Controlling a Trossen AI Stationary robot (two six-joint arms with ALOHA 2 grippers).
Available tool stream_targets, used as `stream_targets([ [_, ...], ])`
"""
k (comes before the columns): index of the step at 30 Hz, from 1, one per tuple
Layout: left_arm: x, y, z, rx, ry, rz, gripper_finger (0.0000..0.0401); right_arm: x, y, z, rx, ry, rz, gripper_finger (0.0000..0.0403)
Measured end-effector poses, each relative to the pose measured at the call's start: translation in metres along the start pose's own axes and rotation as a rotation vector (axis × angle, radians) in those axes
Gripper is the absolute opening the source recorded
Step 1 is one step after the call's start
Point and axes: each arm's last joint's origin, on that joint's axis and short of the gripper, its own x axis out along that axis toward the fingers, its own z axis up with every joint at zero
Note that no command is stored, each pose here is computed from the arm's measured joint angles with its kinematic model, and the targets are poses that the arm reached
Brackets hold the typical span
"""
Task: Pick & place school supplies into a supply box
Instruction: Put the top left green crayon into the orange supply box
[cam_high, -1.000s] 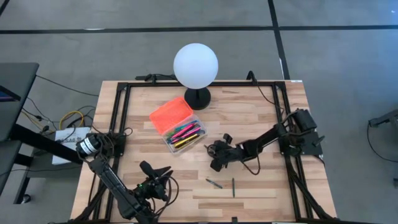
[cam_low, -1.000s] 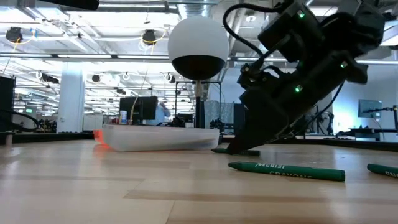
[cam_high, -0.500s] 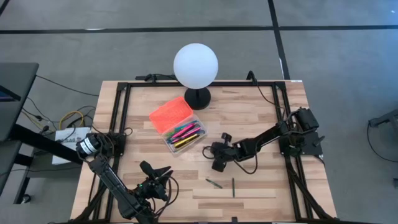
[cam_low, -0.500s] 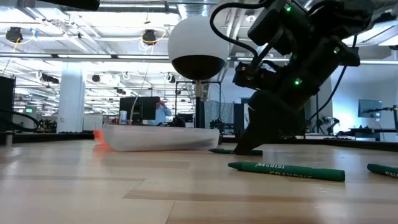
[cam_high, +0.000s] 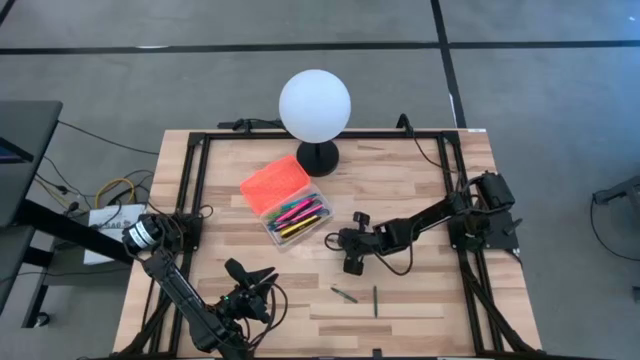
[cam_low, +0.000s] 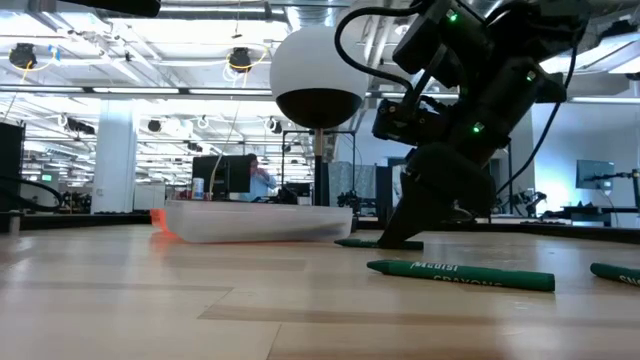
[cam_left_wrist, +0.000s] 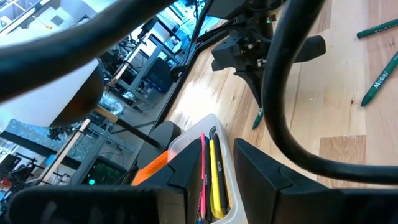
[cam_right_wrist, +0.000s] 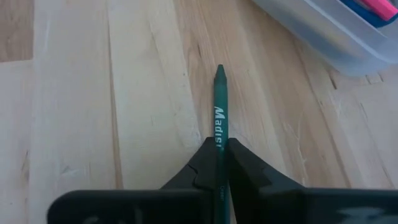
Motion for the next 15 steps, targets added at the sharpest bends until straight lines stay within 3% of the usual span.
stream_targets([
  [5,0.0000,0.0000,0.0000,0.000,0.000,0.000,0.0087,-0.0004,0.0002,-0.0001,0.002,0.007,0.018,0.0006],
  [15,0.0000,0.0000,0.0000,-0.001,0.000,0.000,0.0087,-0.0023,-0.0005,0.0047,0.082,0.063,0.049,0.0062],
])
